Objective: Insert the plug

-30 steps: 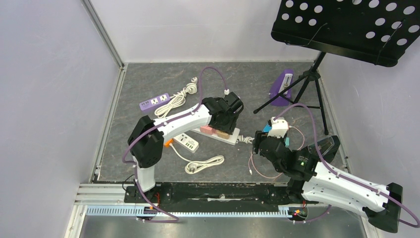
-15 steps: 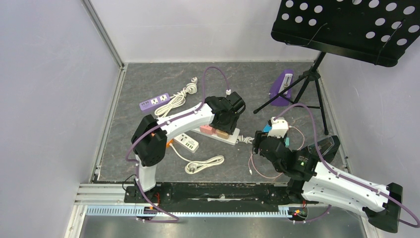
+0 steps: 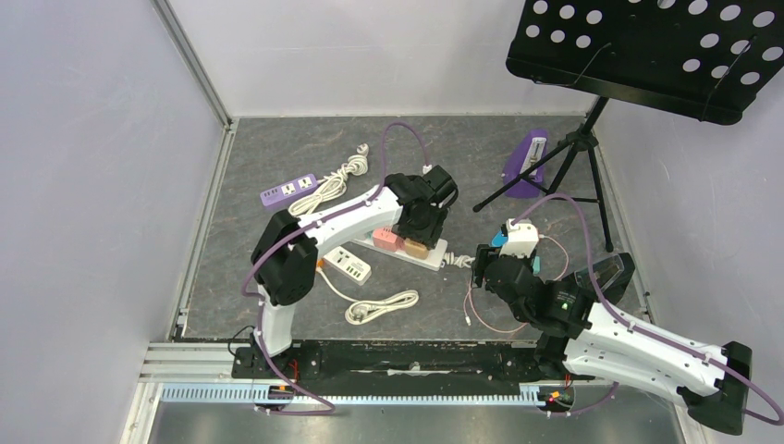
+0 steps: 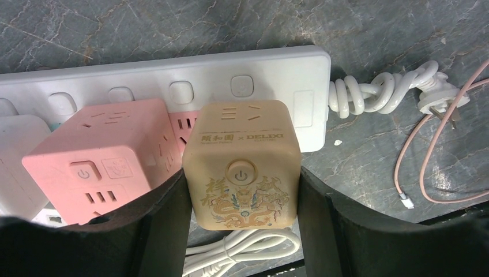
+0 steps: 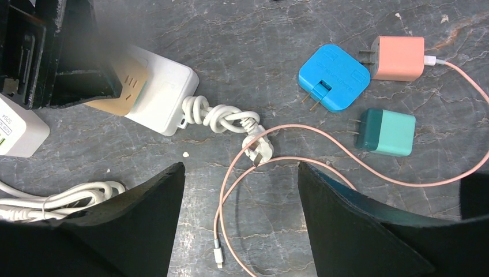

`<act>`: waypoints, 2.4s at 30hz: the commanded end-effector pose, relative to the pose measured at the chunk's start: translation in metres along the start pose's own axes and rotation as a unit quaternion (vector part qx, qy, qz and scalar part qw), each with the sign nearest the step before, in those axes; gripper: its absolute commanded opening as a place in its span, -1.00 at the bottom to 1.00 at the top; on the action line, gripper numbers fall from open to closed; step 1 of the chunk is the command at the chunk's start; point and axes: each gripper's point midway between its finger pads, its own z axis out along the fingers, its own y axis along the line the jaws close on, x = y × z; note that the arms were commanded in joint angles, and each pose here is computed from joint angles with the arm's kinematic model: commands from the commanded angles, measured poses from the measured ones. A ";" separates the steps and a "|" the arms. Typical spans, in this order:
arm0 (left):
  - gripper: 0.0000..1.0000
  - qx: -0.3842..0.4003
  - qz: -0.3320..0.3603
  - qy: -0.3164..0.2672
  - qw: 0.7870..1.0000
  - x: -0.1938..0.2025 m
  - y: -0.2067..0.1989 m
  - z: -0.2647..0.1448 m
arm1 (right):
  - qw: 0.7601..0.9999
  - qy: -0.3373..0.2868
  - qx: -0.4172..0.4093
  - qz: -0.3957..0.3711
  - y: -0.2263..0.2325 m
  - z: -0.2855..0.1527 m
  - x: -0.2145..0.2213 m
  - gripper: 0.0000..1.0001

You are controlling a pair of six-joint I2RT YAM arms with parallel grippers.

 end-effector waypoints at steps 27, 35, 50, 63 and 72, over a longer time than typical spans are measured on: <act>-0.96 -0.045 -0.031 0.055 0.997 0.093 0.021 0.081 | 1.000 -0.009 0.012 0.004 -0.004 0.002 -0.002 0.50; -0.96 -0.071 -0.043 -0.052 0.995 0.084 0.022 0.074 | 1.000 -0.006 0.012 0.004 -0.004 0.003 0.000 0.50; -0.92 -0.071 -0.108 -0.134 0.983 0.090 0.028 0.073 | 1.000 -0.001 0.003 0.008 0.000 0.002 0.000 0.57; 0.53 0.019 -0.096 -0.248 0.964 0.007 -0.003 -0.029 | 0.999 -0.004 -0.042 0.022 0.025 -0.011 -0.027 0.66; 0.53 0.067 -0.101 -0.298 0.947 0.005 0.004 -0.090 | 0.994 -0.016 -0.109 0.016 0.058 -0.016 -0.047 0.74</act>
